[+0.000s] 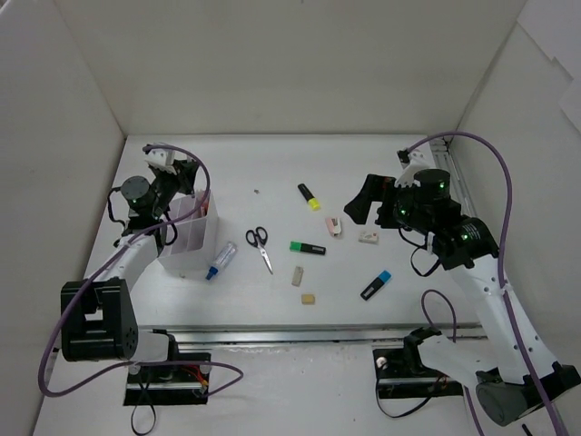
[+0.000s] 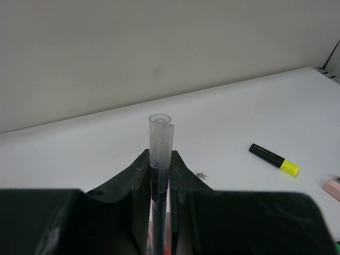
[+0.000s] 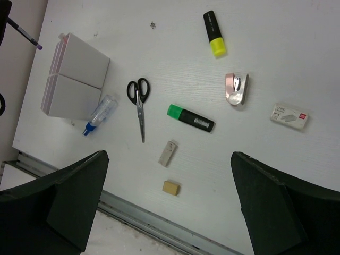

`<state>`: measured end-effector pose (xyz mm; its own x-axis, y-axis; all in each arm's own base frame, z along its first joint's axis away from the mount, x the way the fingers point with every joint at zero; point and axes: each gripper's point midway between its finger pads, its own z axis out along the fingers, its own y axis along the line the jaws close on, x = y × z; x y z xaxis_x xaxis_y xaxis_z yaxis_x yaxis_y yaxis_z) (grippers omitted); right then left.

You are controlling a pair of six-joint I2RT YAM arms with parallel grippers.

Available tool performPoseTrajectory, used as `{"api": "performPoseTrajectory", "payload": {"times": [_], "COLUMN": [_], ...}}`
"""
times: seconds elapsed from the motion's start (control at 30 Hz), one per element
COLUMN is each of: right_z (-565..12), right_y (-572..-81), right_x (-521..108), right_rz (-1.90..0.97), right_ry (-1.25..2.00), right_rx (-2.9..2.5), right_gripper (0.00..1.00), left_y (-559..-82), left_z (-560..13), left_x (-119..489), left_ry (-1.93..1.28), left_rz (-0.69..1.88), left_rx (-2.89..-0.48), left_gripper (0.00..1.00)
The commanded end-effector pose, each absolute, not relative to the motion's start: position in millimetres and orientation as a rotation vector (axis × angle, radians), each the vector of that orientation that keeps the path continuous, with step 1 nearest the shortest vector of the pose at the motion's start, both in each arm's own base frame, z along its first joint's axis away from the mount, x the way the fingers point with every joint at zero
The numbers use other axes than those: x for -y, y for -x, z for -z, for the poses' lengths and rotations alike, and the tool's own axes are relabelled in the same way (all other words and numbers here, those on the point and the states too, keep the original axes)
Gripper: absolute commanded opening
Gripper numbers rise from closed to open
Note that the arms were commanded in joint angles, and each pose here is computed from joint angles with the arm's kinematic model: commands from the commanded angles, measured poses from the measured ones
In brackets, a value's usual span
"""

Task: Sort the stationery into containers
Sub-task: Place the pen in the storage box.

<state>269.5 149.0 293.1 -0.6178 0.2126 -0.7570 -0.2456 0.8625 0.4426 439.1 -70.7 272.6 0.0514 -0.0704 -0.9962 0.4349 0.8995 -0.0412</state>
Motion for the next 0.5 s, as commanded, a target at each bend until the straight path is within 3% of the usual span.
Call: {"api": "performPoseTrajectory", "payload": {"times": [0.0,0.27,0.43,0.47], "right_z": [-309.6,-312.3,-310.7,-306.3], "right_y": [-277.3,-267.9,-262.8,-263.0], "right_x": [-142.7,-126.1,-124.5,-125.4], "right_rz": [-0.638,-0.607,-0.61,-0.613], "right_ry": [0.02,-0.038,-0.03,-0.03], "right_rx": [-2.048,-2.007,-2.002,-2.013], "right_gripper": [0.98,0.98,0.98,0.98], "left_y": [-437.0,-444.3,-434.6,-432.9], "left_z": [-323.5,-272.8,-253.9,-252.5], "left_x": [75.5,76.5,76.7,77.3], "left_ry": [-0.317,-0.273,-0.238,-0.236], "left_rz": [0.423,0.496,0.522,0.529], "left_rx": [-1.261,-1.33,-1.376,-1.385], "left_gripper": [0.02,0.03,0.17,0.3]}}
